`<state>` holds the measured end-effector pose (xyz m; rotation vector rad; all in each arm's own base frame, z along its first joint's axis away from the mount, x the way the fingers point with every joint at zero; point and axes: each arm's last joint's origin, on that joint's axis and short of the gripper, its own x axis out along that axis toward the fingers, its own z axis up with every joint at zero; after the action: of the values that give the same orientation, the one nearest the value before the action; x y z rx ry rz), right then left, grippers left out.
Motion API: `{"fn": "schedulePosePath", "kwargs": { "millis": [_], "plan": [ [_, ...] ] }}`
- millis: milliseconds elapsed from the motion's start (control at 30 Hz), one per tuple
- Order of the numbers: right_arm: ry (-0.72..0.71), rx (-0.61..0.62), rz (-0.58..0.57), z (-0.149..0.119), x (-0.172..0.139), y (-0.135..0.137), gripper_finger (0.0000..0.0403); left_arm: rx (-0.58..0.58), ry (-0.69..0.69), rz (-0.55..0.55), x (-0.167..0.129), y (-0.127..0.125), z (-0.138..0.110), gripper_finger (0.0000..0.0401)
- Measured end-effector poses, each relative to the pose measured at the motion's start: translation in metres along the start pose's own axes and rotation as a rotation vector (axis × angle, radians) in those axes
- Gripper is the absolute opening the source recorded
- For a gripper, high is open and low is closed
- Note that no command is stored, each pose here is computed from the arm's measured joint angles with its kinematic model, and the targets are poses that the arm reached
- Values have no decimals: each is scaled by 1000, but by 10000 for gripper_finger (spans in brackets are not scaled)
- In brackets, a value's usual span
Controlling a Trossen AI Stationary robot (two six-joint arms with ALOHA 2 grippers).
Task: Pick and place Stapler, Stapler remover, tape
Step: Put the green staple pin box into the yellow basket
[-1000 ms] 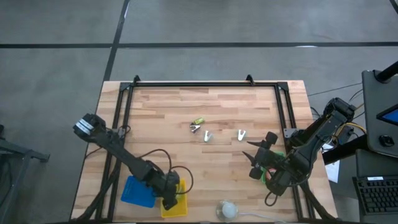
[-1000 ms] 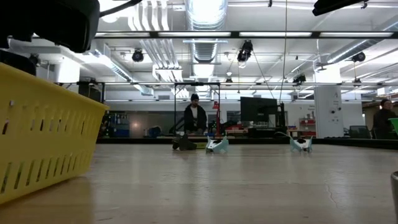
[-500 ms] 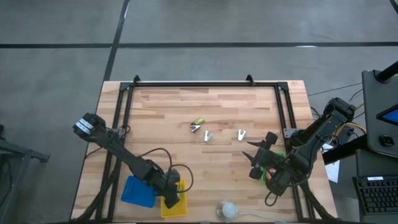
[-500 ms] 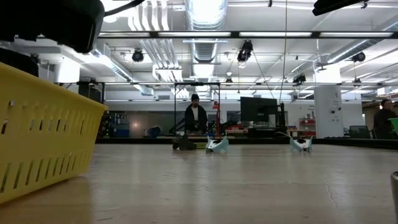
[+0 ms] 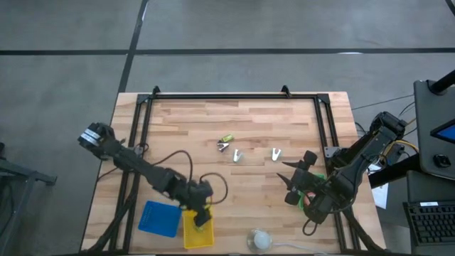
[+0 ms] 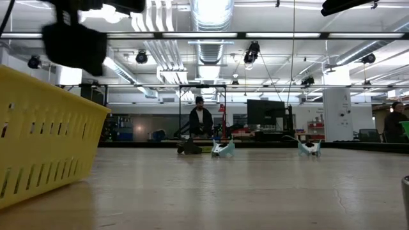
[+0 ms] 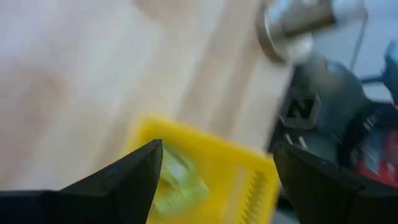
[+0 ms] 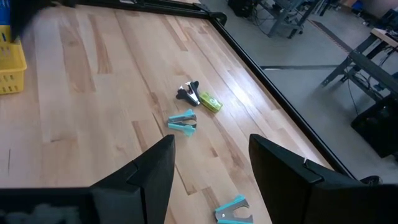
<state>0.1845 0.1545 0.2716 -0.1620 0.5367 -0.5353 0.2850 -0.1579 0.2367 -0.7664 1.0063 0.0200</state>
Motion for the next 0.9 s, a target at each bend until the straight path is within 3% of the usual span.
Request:
{"fn": "schedulePosePath", "kwargs": {
  "millis": [300, 467, 600, 900],
  "plan": [
    [0, -4, 0, 0, 0, 0, 201, 133, -185, 106, -5, 31, 52, 310],
    [0, -5, 0, 0, 0, 0, 201, 263, -370, 265, -16, 46, 86, 310],
    [0, -6, 0, -1, 0, 0, 201, 249, -475, 392, -27, 63, 111, 310],
    [3, -22, -5, -4, 1, 0, 201, 163, -515, 478, -56, 121, 161, 310]
  ]
}}
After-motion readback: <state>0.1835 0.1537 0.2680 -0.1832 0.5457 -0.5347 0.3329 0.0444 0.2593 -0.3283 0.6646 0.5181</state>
